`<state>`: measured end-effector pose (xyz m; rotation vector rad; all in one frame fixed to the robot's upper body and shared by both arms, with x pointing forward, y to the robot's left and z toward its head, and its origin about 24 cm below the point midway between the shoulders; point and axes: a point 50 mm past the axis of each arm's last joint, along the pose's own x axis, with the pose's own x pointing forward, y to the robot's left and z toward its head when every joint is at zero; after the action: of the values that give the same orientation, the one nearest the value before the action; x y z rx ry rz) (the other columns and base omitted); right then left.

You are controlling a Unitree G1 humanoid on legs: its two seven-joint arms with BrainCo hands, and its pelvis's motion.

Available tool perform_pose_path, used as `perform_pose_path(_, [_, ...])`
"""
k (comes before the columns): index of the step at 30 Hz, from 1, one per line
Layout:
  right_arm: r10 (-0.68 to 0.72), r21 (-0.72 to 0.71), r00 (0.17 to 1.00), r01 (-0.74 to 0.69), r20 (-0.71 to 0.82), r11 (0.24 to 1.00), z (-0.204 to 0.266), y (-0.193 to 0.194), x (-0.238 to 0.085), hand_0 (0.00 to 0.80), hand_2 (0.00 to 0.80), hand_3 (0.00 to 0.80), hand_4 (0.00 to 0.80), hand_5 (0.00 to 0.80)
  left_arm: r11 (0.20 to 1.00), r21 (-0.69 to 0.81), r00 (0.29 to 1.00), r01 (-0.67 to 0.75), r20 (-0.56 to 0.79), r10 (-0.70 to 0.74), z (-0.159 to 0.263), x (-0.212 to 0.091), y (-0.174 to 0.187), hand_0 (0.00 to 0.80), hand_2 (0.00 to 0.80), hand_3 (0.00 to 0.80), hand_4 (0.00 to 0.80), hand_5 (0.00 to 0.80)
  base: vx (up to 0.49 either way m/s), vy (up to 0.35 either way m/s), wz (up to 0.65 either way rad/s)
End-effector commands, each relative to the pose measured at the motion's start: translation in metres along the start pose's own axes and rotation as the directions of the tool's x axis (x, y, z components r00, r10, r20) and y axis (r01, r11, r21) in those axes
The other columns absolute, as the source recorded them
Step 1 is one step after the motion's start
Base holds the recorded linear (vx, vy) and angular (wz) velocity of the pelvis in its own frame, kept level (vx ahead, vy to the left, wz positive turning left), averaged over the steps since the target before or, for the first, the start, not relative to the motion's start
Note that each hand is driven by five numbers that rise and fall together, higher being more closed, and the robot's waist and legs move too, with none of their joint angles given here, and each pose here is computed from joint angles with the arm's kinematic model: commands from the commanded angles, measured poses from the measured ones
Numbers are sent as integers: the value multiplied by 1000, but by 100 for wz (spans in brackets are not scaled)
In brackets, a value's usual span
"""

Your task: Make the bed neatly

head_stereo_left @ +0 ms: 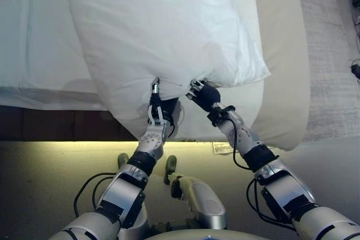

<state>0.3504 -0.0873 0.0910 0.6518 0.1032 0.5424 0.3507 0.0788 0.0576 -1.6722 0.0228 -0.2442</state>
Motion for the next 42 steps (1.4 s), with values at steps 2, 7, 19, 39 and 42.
perform_pose_path(2, [-3, -44, 995, 7, 97, 999, 23, -3, -10, 0, 0, 0, 0, 0, 994, -6, 993, 105, 62, -105, 16, 17, -25, 800, 800, 800, 800, 800, 6, 29, 5])
perform_pose_path(7, [-132, -16, 991, 132, 6, 991, 6, -26, -18, 0, 0, 0, 0, 0, 986, 0, 984, 165, 70, -165, 25, 22, -38, 800, 800, 800, 800, 800, 2, 72, 5])
perform_pose_path(19, [-316, 97, 909, 353, -272, 931, -73, -85, -82, 0, 0, 0, 0, 0, 975, -5, 969, 221, 116, -219, 49, 6, -37, 800, 800, 800, 800, 800, 39, 117, 4])
perform_pose_path(39, [-529, 190, 750, 631, -398, 752, -118, -134, -175, 0, 0, 0, 0, 0, 961, 256, 892, -103, 451, -25, 190, -96, 5, 800, 800, 800, 800, 800, 39, 96, 10])
perform_pose_path(42, [-558, 198, 741, 651, -375, 733, -115, -138, -179, 0, 0, 0, 0, 0, 929, 277, 856, -246, 512, 74, 217, -132, 23, 800, 800, 800, 800, 800, -4, 175, 6])
